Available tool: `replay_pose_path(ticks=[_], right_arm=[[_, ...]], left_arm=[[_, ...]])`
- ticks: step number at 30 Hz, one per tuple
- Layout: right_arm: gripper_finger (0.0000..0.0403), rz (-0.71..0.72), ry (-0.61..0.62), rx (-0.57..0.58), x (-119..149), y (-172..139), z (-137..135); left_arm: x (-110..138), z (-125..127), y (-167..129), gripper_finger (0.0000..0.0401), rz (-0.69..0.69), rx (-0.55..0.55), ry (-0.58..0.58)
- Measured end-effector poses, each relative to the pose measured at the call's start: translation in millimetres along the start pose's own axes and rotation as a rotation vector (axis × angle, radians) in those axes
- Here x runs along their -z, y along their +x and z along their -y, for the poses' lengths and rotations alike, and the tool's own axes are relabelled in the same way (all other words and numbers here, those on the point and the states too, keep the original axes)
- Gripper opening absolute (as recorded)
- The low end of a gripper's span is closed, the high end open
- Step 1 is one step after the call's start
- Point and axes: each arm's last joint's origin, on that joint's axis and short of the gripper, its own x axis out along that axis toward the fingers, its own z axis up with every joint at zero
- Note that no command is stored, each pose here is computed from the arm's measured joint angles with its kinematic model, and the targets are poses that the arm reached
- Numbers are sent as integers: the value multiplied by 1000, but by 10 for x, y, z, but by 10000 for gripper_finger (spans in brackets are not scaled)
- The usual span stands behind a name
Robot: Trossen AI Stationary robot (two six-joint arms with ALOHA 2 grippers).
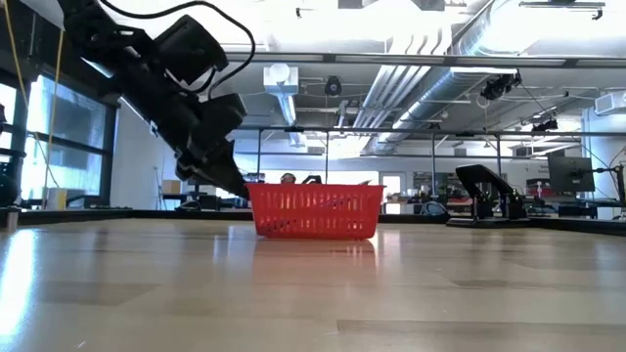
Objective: Sort crayons/erasers/pens/pencils in bins
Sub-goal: Put the orange eraser into the orange bin
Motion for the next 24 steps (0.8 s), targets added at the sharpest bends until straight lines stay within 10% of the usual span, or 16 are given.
replay_pose_path(ticks=[24], right_arm=[[0, -435, 290, -150, 285, -55, 49]], left_arm=[[3, 645, -795, 0, 275, 119, 179]])
